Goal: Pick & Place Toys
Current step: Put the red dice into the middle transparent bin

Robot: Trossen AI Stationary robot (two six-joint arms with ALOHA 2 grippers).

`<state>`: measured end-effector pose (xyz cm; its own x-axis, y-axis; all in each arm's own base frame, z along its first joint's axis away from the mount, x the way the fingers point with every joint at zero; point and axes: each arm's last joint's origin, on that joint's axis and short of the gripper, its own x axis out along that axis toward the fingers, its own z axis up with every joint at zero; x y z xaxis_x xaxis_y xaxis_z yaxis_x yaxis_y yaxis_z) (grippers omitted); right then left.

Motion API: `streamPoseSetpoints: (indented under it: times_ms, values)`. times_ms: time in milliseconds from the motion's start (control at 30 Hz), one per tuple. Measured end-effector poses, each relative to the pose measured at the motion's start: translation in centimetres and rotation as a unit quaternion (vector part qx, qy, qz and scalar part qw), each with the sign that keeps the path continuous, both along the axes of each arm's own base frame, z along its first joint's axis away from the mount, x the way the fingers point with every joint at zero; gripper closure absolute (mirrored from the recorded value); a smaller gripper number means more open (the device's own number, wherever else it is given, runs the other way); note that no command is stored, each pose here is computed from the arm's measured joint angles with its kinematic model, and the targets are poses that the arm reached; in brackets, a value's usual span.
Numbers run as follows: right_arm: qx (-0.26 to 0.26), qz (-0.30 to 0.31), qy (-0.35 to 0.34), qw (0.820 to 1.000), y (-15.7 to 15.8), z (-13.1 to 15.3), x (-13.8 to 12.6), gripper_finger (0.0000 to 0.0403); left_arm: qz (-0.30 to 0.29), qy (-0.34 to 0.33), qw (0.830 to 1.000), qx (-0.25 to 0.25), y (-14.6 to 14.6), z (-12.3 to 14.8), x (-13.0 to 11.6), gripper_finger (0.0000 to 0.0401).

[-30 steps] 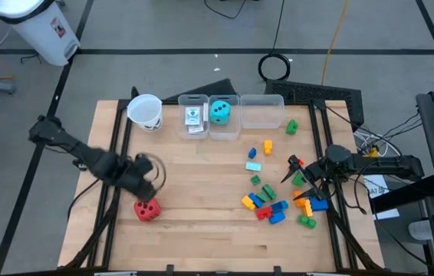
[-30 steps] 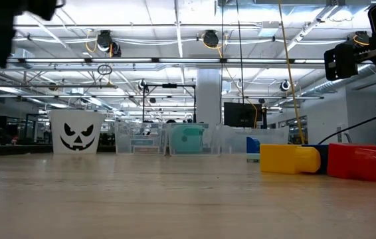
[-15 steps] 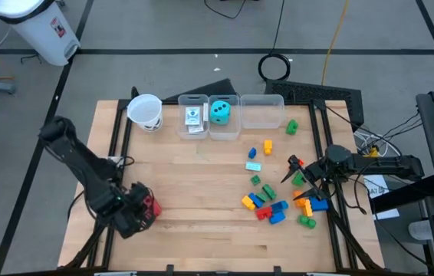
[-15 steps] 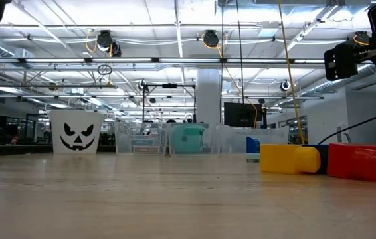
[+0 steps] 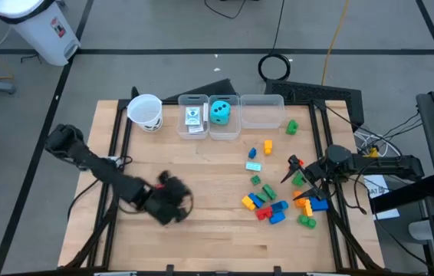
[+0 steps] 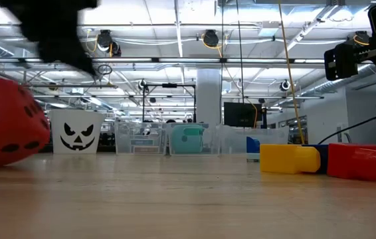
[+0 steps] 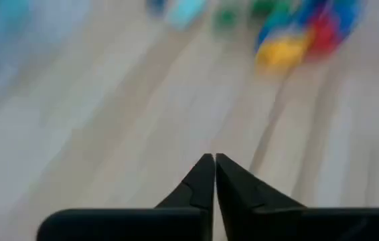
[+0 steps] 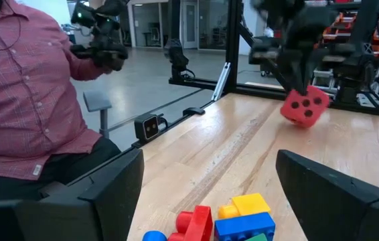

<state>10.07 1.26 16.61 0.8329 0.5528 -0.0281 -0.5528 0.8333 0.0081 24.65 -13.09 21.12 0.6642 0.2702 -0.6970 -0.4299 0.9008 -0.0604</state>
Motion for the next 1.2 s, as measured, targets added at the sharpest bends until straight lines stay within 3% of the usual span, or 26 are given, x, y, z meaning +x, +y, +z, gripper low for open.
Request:
streamPoseSetpoints:
  times_ms: [100,200,300,433,567,733,800,967,1100,1200]
  values:
    - [0.0,0.0,0.001,1.0,0.0,0.0,0.0,0.0088,-0.042,-0.014,0.998,0.043,1.6,1.0,1.7,0.0391]
    - [0.0,0.0,0.002,1.0,0.0,0.0,0.0,0.0089,-0.056,-0.039,0.997,0.039,2.2,3.9,2.1,0.0396]
    - [0.0,0.0,0.002,1.0,0.0,0.0,0.0,0.0088,-0.032,-0.011,0.999,0.036,3.0,5.5,0.6,0.0392]
    - [0.0,0.0,0.003,1.0,0.0,-0.1,0.0,0.0088,0.045,0.027,0.999,0.008,3.6,5.7,-1.5,0.0397]
    - [0.0,0.0,0.005,1.0,0.0,-0.1,0.1,0.0089,0.153,0.087,0.984,0.016,4.4,4.7,-4.2,0.0392]
    - [0.0,0.0,0.005,1.0,0.0,-0.1,0.1,0.0088,0.267,0.116,0.956,0.015,5.5,2.9,-5.7,0.0396]
    - [0.0,0.0,0.005,1.0,0.0,-0.1,0.1,0.0089,0.295,0.114,0.949,-0.007,5.7,2.1,-5.9,0.0392]
    - [0.0,0.0,0.005,1.0,0.0,-0.1,0.1,0.0088,0.329,0.149,0.931,-0.06,6.4,-0.3,-6.2,0.0397]
    - [0.0,0.0,0.005,1.0,0.0,-0.1,0.1,0.0089,0.32,0.12,0.935,-0.091,6.5,-2.1,-5.7,0.0391]
    - [0.0,0.0,0.005,1.0,0.0,-0.1,0.1,0.0089,0.28,0.099,0.948,-0.117,6.4,-2.7,-4.8,0.0397]
